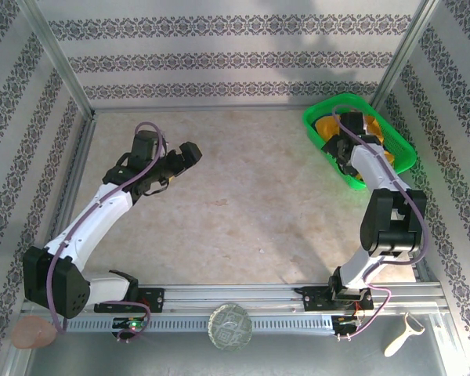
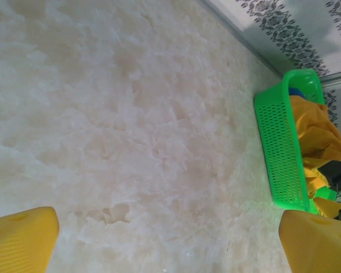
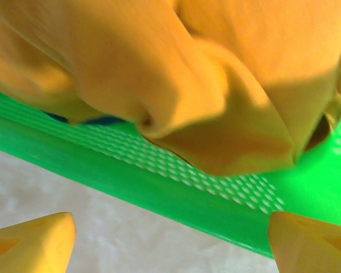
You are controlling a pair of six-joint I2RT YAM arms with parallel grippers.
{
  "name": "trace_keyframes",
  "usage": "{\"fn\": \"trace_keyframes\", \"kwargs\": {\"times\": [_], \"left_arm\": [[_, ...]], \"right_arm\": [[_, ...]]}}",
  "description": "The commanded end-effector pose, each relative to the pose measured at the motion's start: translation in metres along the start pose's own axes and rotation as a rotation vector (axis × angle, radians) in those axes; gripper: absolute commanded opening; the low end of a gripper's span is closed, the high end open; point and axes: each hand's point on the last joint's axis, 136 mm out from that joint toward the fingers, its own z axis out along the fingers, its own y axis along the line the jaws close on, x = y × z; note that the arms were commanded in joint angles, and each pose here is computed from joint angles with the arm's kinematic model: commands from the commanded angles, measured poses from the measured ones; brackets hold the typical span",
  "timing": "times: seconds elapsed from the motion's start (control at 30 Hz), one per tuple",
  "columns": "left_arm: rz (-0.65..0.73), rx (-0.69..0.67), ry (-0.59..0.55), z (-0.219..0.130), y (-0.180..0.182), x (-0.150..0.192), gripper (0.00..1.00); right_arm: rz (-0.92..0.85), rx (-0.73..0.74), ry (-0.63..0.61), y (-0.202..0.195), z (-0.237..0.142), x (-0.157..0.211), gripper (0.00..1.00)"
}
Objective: Fold the inside-out t-shirt
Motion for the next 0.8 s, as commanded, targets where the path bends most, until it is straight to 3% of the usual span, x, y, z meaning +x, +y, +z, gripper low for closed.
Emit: {"fn": "trace_keyframes", "kwargs": {"times": [0.0,0.2,0.47,0.77], "left_arm": [[0.007,0.012,0.026,0.0,0.001,0.009,0.99],[0.0,0.017,0.032,0.006,0.001,0.011,0.99],[-0.003,0.007,0.029,0.01,0.003,0.01,0.99],[0.0,-0.007,0.027,0.011,0.006,0.009,0.99]], "right_arm": [[0.013,0.004,-0.026,-0.013,-0.011,0.003,0.88],[0.092,-0.106,0.036,0.006,-0.007,0.029,0.86],[0.083,-0.258,0.087,0.072,-0.014,0.045,0.84],[-0.057,-0.305,0.024,0.134,-0.01,0.028,0.81]]}}
